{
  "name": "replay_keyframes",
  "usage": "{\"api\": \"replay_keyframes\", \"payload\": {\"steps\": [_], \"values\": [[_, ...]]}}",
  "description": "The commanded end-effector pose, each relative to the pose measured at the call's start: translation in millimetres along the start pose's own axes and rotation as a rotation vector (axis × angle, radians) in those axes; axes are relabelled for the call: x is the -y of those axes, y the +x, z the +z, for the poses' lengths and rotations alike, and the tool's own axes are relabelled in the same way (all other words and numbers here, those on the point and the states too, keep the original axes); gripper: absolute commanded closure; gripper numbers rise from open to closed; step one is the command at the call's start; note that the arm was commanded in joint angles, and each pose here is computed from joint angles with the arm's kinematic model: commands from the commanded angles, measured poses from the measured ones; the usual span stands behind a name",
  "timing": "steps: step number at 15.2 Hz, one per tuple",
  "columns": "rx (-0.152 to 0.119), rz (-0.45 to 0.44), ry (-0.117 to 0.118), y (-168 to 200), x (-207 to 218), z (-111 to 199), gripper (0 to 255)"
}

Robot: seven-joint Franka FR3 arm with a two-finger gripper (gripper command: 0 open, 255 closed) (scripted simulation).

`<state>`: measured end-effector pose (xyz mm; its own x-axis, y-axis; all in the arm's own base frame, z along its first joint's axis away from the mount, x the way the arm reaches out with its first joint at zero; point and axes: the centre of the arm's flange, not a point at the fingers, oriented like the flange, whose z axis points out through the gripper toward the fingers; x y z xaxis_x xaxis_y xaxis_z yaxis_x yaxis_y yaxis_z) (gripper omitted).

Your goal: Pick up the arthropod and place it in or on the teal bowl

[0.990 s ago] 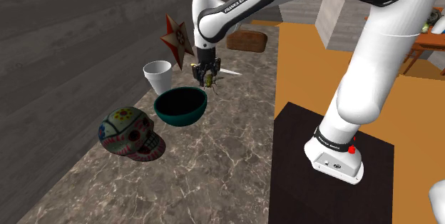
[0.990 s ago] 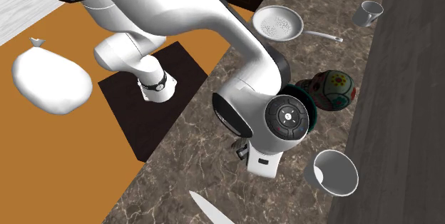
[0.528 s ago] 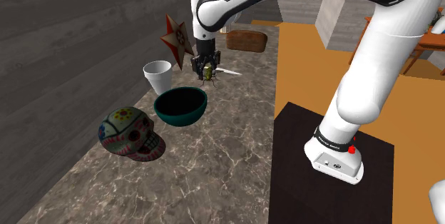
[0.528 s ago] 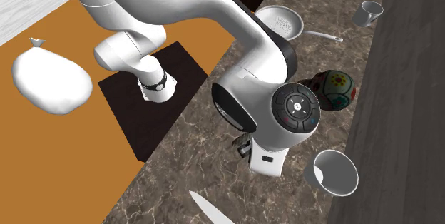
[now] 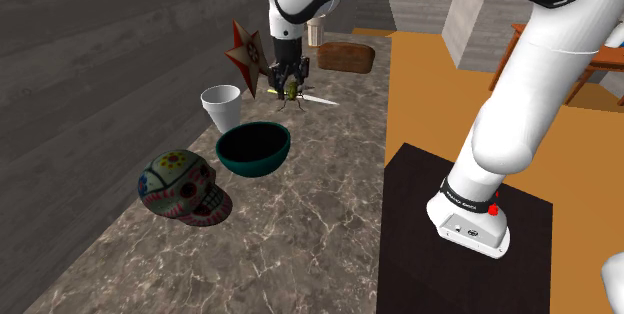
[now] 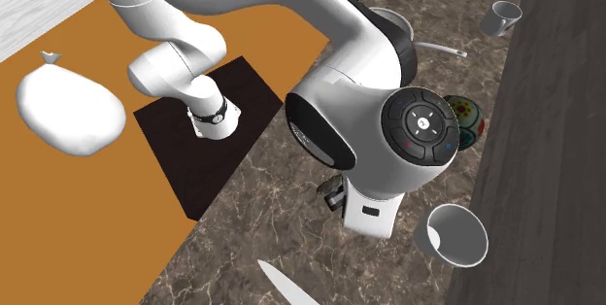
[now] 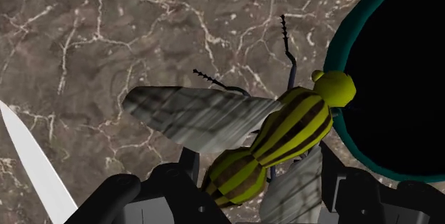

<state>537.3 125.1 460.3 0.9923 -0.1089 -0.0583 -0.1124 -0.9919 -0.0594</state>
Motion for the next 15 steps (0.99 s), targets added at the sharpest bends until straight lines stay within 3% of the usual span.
{"api": "replay_keyframes", "payload": {"steps": [1,6,15], "values": [[0.000,0.000,0.000,-0.2,0.9,-11.6,255],[0.000,0.000,0.000,-1.5,2.2,-33.6,255],[0.000,0.000,0.000,-25.0,118.1,-22.2,255]]}}
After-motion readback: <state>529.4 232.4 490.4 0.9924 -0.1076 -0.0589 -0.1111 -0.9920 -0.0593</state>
